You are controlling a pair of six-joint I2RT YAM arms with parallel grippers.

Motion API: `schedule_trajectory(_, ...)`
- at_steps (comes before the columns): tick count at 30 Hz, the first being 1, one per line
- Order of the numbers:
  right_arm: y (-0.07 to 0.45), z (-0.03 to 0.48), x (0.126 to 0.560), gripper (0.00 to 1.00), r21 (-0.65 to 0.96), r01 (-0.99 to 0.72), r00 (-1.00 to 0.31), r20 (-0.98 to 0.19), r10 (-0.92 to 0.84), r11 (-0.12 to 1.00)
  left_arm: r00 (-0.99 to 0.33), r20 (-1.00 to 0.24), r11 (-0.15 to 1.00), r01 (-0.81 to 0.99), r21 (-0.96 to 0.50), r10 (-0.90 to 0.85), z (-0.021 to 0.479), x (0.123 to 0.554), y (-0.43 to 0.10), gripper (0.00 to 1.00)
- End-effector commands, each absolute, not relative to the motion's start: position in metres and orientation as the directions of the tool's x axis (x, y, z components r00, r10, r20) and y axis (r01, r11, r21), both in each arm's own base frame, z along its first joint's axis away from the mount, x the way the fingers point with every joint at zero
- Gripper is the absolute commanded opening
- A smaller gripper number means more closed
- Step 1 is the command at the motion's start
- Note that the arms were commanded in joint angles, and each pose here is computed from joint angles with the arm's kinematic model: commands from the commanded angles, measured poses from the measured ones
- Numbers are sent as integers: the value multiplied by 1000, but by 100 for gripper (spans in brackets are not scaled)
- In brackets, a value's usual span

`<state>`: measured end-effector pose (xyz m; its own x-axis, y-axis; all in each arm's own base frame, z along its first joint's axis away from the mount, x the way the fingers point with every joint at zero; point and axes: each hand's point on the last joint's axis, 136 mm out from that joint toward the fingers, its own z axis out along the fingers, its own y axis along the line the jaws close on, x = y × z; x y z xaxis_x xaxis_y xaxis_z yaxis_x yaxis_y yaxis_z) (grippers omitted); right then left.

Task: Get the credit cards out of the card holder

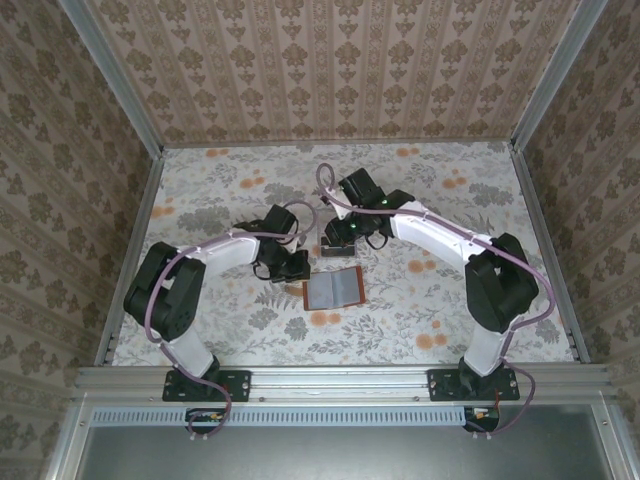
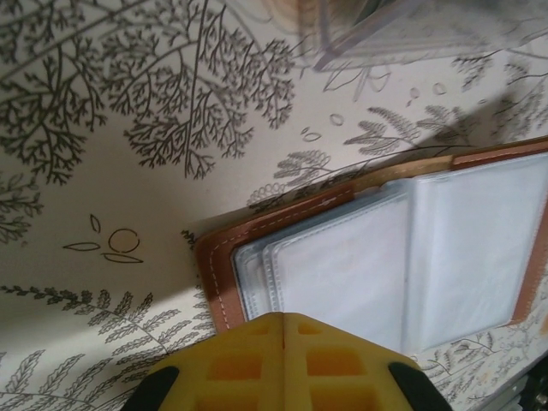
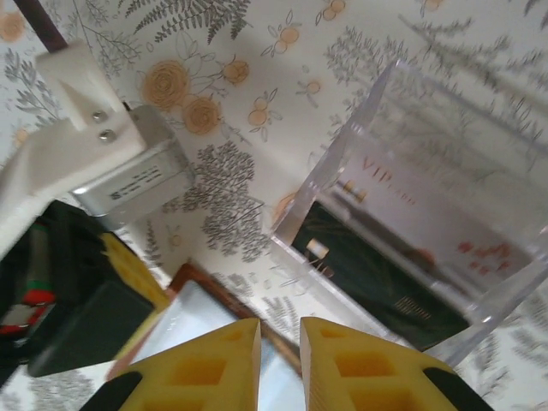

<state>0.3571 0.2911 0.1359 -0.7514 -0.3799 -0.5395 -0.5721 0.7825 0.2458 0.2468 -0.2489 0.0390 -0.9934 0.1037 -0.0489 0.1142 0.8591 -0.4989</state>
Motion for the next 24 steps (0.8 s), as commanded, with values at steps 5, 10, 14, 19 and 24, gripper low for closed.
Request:
schedule_trajectory(5,297,145,329,20,499,-341,-895,-432,-112,797,-994,15,901,88,-425,104,20,228,-236,7)
schedule_trajectory(10,298,132,306,19,599,-212,-954,-298,-31,772,-994,31,910,84,-407,105,14,221,-231,7)
schedule_trajectory(14,303,122,291,19,655,-118,-983,-182,4,746,-993,42,911,81,-405,107,9,215,-231,7)
schedule_trajectory(19,313,104,276,18,701,-34,-998,-68,20,713,-993,51,907,72,-415,103,6,210,-232,6)
schedule_trajectory(24,326,90,265,10,721,-3,-1000,-7,3,693,-994,50,904,66,-423,96,4,209,-232,6)
